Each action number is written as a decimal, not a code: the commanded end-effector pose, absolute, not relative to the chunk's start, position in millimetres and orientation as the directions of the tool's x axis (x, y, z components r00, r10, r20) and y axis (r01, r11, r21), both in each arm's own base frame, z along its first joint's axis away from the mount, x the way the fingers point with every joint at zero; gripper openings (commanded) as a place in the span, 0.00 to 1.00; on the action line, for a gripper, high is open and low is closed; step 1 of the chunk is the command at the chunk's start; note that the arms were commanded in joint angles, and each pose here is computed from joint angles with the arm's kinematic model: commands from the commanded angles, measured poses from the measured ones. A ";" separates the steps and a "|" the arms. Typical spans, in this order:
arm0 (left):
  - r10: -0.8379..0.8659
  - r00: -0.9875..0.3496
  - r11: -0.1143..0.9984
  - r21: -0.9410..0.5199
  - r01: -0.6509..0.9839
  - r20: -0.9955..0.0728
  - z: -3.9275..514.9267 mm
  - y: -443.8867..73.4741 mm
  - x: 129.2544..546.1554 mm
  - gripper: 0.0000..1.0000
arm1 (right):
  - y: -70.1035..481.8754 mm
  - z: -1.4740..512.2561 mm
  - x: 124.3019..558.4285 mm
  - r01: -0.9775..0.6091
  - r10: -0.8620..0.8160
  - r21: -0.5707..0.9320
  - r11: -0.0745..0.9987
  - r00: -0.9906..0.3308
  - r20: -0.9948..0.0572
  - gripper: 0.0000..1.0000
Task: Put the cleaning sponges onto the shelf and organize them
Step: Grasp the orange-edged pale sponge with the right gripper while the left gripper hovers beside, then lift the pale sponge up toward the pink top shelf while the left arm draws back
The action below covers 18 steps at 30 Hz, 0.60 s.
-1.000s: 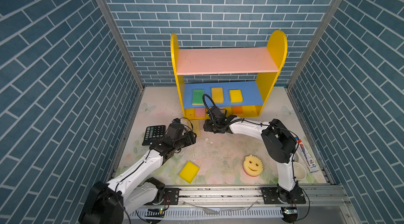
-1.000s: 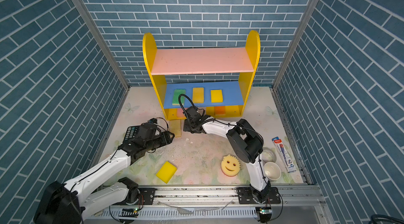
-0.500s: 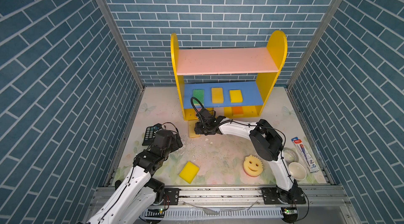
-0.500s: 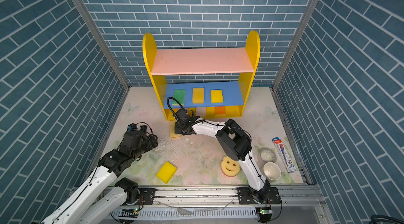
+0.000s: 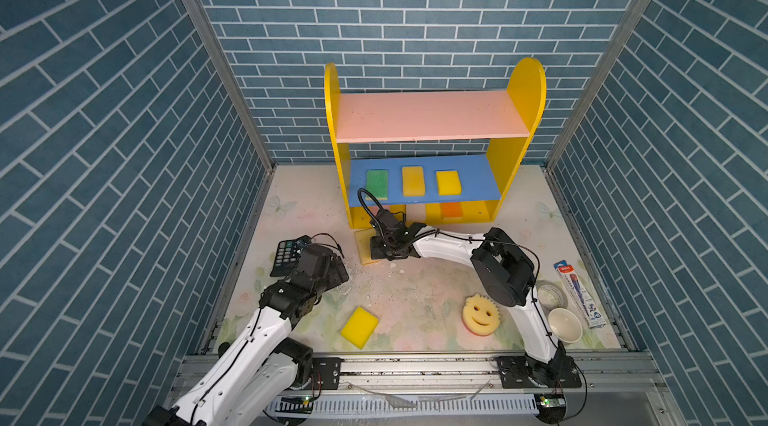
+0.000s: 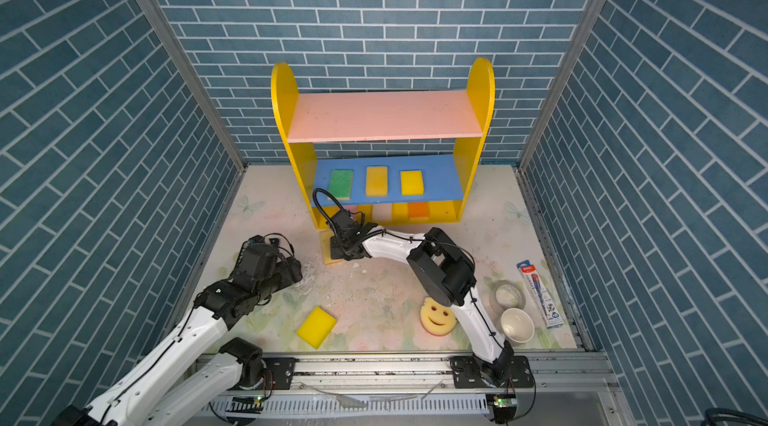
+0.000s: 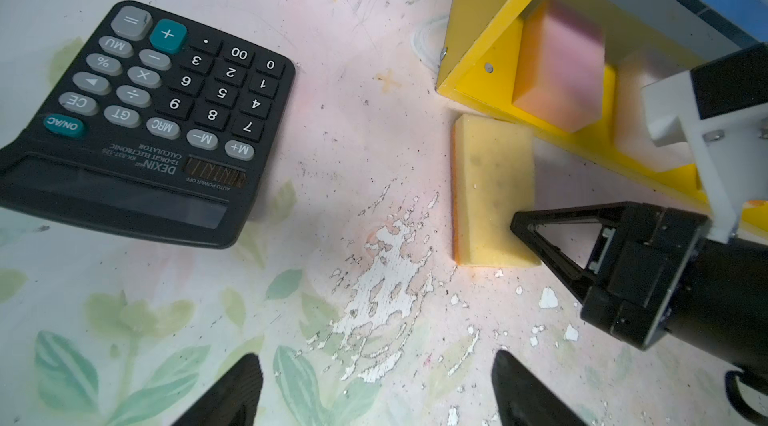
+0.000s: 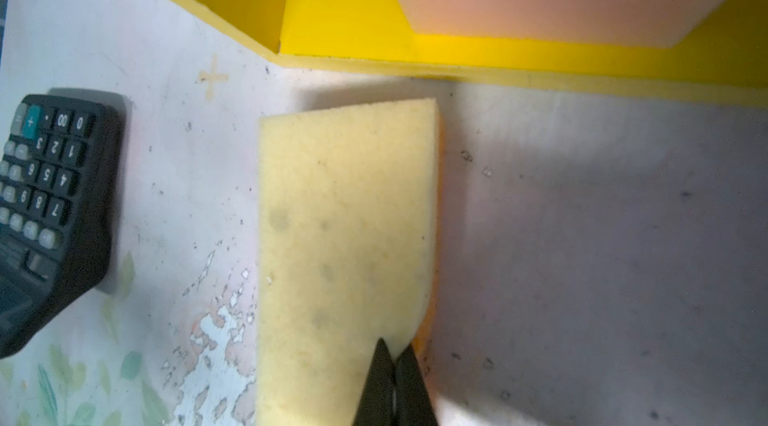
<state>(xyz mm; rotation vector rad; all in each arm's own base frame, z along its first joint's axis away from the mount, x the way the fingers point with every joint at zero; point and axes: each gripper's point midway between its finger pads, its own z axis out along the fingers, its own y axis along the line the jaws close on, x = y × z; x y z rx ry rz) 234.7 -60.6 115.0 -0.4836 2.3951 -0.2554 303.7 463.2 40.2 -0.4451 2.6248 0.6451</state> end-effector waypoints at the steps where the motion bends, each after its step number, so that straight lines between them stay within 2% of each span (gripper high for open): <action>1: -0.388 -0.692 0.921 -0.289 -0.262 -0.609 131.7 -56.3 237.2 0.88 | 459.1 79.7 295.3 -0.502 -0.286 0.335 0.797 -0.802 -0.524 0.00; 13: -0.350 -0.570 0.937 -0.263 -0.232 -0.743 200.5 -41.6 248.5 0.90 | 439.3 225.7 305.1 -0.660 -0.369 0.116 0.742 -0.547 -0.751 0.00; 18: -0.339 -0.517 0.940 -0.269 -0.207 -0.786 232.3 -39.8 251.6 0.91 | 436.1 290.4 308.4 -0.683 -0.339 0.079 0.726 -0.456 -0.823 0.00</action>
